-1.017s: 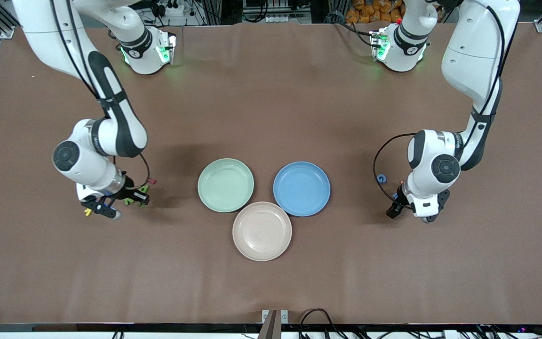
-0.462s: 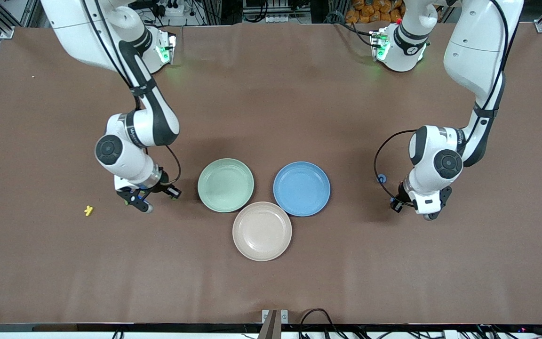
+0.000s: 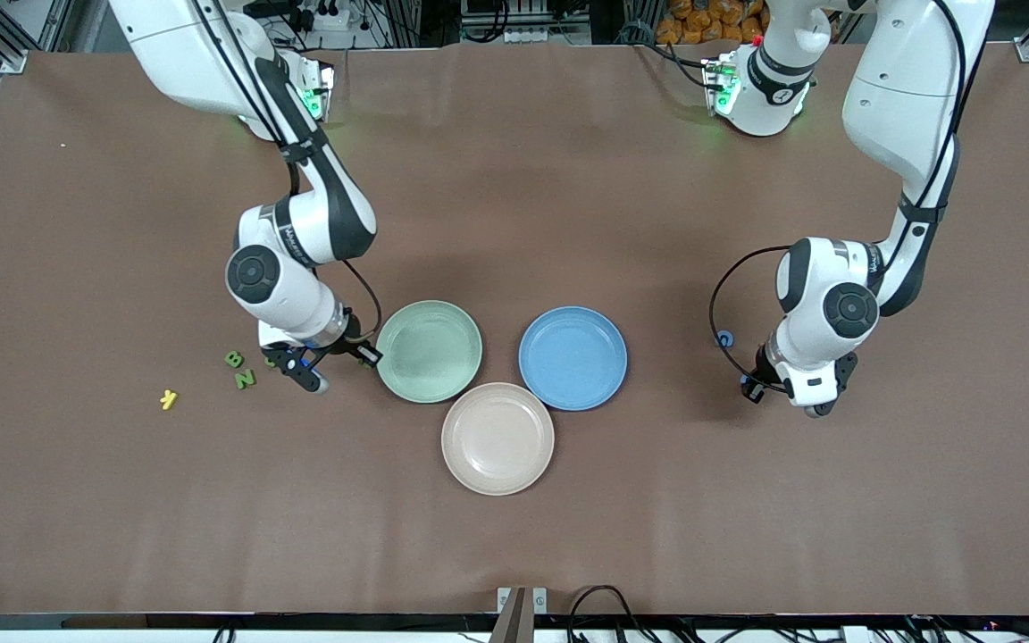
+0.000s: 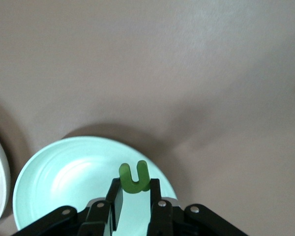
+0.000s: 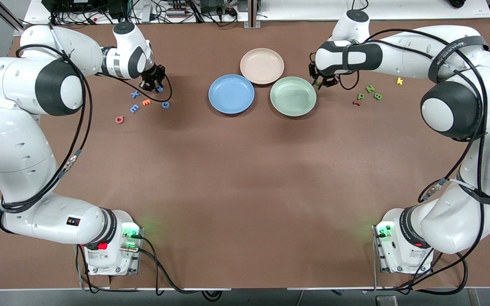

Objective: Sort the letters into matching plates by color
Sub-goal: 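Drop the u and g onto the green and blue plates with both grippers, then return both grippers to the letters and grasp the green N and blue G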

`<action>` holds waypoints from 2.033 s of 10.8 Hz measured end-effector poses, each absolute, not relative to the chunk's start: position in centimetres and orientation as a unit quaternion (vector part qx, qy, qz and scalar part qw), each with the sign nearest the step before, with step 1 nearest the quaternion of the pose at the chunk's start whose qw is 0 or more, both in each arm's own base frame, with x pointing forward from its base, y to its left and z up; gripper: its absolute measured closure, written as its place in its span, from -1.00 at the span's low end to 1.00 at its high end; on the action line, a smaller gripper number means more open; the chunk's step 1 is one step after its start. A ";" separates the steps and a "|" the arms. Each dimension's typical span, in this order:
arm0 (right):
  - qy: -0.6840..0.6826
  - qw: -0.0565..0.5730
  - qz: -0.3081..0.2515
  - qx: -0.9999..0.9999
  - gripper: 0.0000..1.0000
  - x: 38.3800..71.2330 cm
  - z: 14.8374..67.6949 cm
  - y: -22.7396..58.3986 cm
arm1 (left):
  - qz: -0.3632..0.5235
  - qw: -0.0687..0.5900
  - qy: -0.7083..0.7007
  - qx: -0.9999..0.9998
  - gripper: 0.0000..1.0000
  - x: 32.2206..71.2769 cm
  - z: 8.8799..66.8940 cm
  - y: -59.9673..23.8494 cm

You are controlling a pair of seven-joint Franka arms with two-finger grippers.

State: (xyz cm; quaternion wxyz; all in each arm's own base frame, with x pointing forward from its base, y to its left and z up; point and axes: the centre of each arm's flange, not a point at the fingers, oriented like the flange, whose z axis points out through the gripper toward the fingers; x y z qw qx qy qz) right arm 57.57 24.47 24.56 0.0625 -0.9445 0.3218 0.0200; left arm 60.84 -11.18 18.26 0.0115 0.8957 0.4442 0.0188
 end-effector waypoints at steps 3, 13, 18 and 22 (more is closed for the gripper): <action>0.342 0.068 0.027 -0.937 0.46 56.5 24.8 27.7 | 0.017 0.030 0.405 0.914 0.46 60.5 21.9 -14.8; 0.239 0.038 0.032 -0.970 -1.00 58.2 24.5 24.3 | -0.029 0.051 0.421 0.905 0.46 54.7 23.7 -33.1; 0.155 0.021 0.017 -0.988 -1.00 61.5 24.6 13.8 | -0.020 0.060 0.435 0.898 0.20 56.3 22.3 -35.7; 0.128 -0.010 0.015 -0.992 -1.00 62.7 23.9 5.6 | -0.010 0.060 0.415 0.908 -0.83 57.2 22.5 -34.5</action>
